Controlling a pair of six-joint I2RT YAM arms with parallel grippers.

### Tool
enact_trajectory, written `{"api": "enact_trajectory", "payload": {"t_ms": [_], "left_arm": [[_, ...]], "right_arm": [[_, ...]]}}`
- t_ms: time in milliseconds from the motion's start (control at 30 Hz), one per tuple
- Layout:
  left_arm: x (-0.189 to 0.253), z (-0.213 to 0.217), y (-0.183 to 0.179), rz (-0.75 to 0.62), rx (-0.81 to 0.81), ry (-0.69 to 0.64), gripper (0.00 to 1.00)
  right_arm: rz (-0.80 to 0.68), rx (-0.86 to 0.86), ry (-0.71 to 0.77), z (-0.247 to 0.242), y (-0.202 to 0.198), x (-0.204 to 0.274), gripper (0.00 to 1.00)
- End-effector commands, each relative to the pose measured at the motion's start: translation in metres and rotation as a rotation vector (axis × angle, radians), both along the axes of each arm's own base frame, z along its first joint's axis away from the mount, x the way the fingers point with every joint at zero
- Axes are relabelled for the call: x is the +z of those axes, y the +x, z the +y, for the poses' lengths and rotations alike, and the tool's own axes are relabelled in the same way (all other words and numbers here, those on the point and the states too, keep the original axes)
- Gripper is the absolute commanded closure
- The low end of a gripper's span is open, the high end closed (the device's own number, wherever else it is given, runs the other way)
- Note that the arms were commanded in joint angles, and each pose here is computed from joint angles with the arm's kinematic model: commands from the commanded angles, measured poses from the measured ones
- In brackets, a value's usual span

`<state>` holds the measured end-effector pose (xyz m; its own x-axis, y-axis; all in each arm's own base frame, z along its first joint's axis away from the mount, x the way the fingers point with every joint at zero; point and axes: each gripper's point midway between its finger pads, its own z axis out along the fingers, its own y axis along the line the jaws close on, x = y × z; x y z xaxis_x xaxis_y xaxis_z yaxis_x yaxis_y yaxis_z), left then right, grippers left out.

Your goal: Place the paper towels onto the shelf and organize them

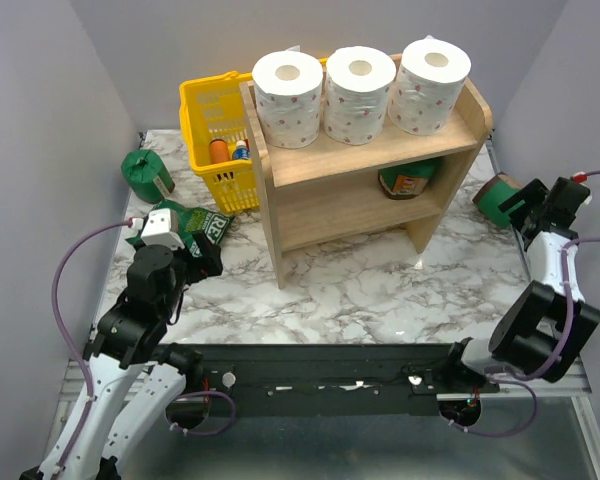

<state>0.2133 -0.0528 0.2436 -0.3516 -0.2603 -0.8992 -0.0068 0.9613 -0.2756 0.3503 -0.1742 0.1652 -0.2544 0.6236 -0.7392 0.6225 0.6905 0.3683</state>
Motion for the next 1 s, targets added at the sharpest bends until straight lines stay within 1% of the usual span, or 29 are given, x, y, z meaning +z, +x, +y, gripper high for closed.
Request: {"api": "enact_trajectory", "payload": {"t_ms": [0, 133, 167, 200, 267, 367, 500, 633, 800, 967], "left_arm": [[-0.001, 0.001, 0.005, 0.005, 0.014, 0.018, 0.01], [0.000, 0.006, 0.003, -0.004, 0.035, 0.018, 0.01], [0.000, 0.007, 0.003, -0.003, 0.042, 0.020, 0.01], [0.000, 0.008, 0.003, -0.005, 0.045, 0.019, 0.01], [0.000, 0.009, 0.002, -0.005, 0.056, 0.014, 0.01], [0.001, 0.010, 0.001, -0.010, 0.061, 0.009, 0.01], [0.000, 0.010, 0.001, -0.005, 0.062, 0.014, 0.01], [-0.003, 0.008, 0.002, 0.011, 0.054, 0.011, 0.01], [-0.003, 0.006, 0.003, 0.015, 0.047, 0.011, 0.01], [-0.005, 0.004, 0.005, 0.022, 0.039, 0.011, 0.01]], "right_arm": [[-0.115, 0.045, 0.058, -0.009, 0.031, 0.001, 0.15], [-0.110, 0.050, 0.074, -0.023, 0.044, -0.011, 0.12], [-0.107, 0.050, 0.073, -0.026, 0.045, -0.015, 0.09], [-0.104, 0.057, 0.063, -0.027, 0.045, -0.018, 0.08], [-0.143, 0.049, 0.027, -0.035, 0.047, -0.016, 0.08], [-0.172, 0.045, 0.034, -0.043, 0.049, -0.016, 0.08], [-0.169, 0.061, 0.093, -0.042, 0.057, -0.030, 0.00], [-0.167, 0.082, 0.103, -0.042, 0.062, -0.037, 0.01], [-0.157, 0.059, 0.074, -0.052, 0.065, -0.044, 0.02], [-0.211, 0.125, 0.112, -0.045, 0.078, -0.043, 0.03]]}}
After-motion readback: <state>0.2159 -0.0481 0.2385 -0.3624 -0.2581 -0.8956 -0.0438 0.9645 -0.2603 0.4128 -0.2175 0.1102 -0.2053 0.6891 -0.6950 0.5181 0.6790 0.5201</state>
